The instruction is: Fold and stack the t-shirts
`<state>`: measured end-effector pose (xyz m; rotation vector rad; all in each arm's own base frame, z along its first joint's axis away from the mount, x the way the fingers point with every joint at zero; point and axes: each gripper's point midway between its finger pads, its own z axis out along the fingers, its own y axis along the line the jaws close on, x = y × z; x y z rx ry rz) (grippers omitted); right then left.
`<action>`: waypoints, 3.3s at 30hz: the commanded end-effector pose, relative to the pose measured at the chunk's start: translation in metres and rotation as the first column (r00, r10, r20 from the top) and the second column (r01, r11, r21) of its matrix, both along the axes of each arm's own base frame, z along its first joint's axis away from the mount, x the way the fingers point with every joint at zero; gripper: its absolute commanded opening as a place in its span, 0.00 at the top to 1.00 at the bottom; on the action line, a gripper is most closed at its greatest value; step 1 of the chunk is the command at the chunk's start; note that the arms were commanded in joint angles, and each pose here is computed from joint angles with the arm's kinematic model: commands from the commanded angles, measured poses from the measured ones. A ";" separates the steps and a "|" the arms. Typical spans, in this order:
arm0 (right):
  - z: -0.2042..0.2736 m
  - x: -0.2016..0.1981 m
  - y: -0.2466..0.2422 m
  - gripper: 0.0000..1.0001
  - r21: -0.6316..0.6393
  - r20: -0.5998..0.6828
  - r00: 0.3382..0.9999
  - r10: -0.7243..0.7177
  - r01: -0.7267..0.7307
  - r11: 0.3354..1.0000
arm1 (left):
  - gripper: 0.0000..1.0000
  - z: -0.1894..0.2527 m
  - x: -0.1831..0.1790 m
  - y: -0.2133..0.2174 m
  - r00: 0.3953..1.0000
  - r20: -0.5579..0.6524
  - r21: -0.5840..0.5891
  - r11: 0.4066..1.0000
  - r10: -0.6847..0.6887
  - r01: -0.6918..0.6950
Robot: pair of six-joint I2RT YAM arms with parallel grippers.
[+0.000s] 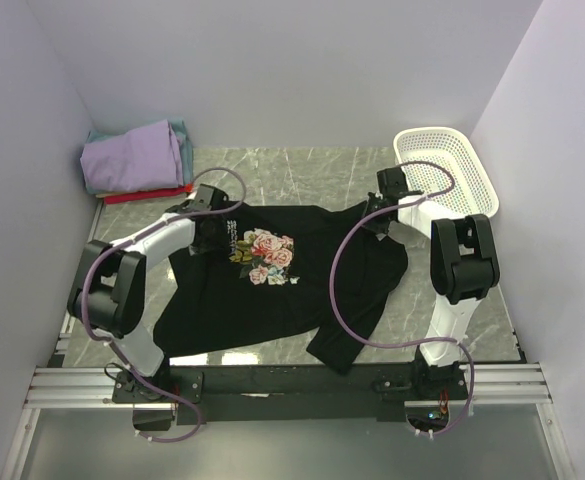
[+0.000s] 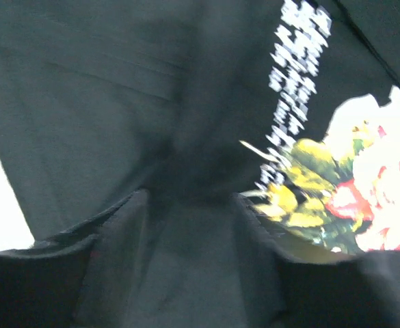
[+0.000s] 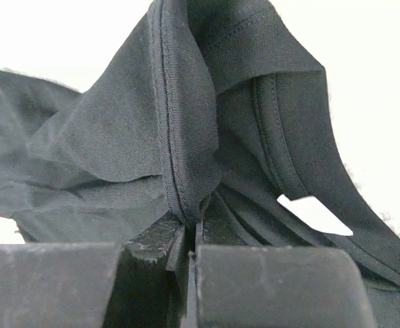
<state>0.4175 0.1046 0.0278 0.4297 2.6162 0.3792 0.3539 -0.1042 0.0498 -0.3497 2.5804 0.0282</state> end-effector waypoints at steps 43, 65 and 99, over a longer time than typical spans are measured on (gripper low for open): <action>0.066 0.036 0.010 1.00 0.057 0.162 0.983 0.090 -0.100 0.993 | 0.56 -0.016 0.078 0.083 0.825 0.219 -0.240 0.849 0.520 -0.471; 0.064 0.037 -0.019 1.00 -0.051 0.144 0.989 0.042 -0.035 0.998 | 0.99 0.015 0.103 0.116 0.818 0.320 -0.101 0.876 0.478 -0.472; 0.085 0.131 -0.106 1.00 -0.280 0.159 0.975 -0.154 0.194 0.940 | 0.66 0.024 0.142 0.201 0.889 0.232 0.081 0.902 0.396 -0.423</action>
